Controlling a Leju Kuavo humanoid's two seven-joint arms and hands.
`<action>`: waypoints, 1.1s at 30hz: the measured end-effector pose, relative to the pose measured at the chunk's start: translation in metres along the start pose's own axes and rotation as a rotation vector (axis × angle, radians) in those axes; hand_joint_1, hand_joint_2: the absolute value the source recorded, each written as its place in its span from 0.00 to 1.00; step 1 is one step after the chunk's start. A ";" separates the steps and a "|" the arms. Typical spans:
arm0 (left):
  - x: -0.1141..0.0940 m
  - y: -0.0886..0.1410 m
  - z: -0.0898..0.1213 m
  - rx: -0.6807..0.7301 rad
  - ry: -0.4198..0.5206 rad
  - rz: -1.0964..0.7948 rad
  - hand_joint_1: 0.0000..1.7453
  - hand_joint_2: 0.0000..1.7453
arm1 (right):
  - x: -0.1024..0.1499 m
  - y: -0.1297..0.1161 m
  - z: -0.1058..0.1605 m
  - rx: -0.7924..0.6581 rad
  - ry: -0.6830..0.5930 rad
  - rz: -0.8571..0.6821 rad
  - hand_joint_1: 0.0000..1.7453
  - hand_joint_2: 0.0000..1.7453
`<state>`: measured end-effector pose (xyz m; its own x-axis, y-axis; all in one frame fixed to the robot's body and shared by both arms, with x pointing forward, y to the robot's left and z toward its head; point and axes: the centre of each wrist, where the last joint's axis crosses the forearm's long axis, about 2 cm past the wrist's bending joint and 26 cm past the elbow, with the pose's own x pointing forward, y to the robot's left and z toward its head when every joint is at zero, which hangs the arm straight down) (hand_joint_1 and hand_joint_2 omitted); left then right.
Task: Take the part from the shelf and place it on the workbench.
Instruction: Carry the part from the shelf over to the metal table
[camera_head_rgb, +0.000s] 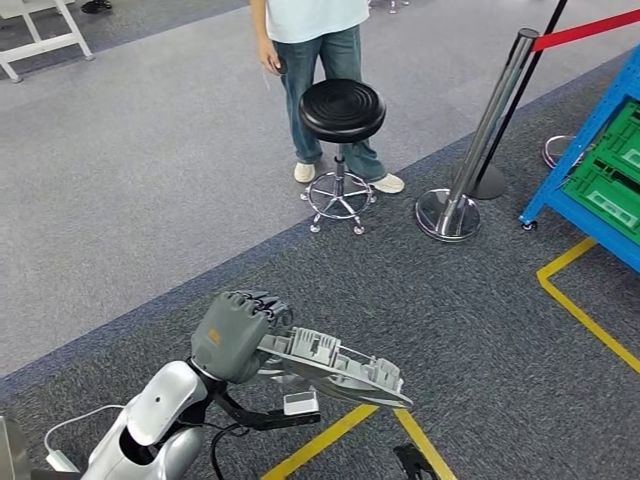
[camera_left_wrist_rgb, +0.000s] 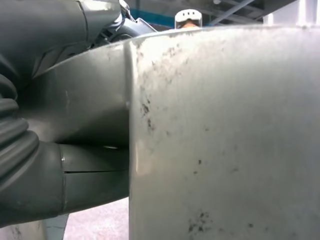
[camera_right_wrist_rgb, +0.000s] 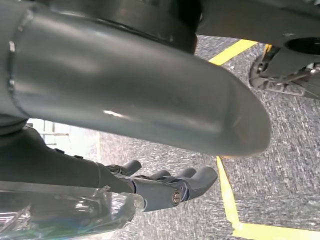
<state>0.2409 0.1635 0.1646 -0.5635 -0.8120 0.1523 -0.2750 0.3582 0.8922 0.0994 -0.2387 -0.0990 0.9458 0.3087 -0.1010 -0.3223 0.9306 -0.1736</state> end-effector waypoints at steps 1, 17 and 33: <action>0.000 -0.001 0.001 -0.005 0.002 0.001 0.90 1.00 | 0.000 0.000 0.000 0.000 0.000 0.001 0.00 0.00; -0.052 0.055 -0.041 0.169 0.083 -0.009 0.90 1.00 | 0.000 0.002 0.000 0.013 0.009 0.029 0.00 0.00; -0.074 0.085 -0.050 0.250 0.103 -0.081 0.90 1.00 | 0.004 0.003 0.002 0.022 0.003 0.033 0.00 0.00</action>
<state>0.2982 0.2313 0.2499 -0.4528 -0.8808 0.1386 -0.5067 0.3821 0.7728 0.1020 -0.2348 -0.0981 0.9346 0.3385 -0.1093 -0.3521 0.9241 -0.1483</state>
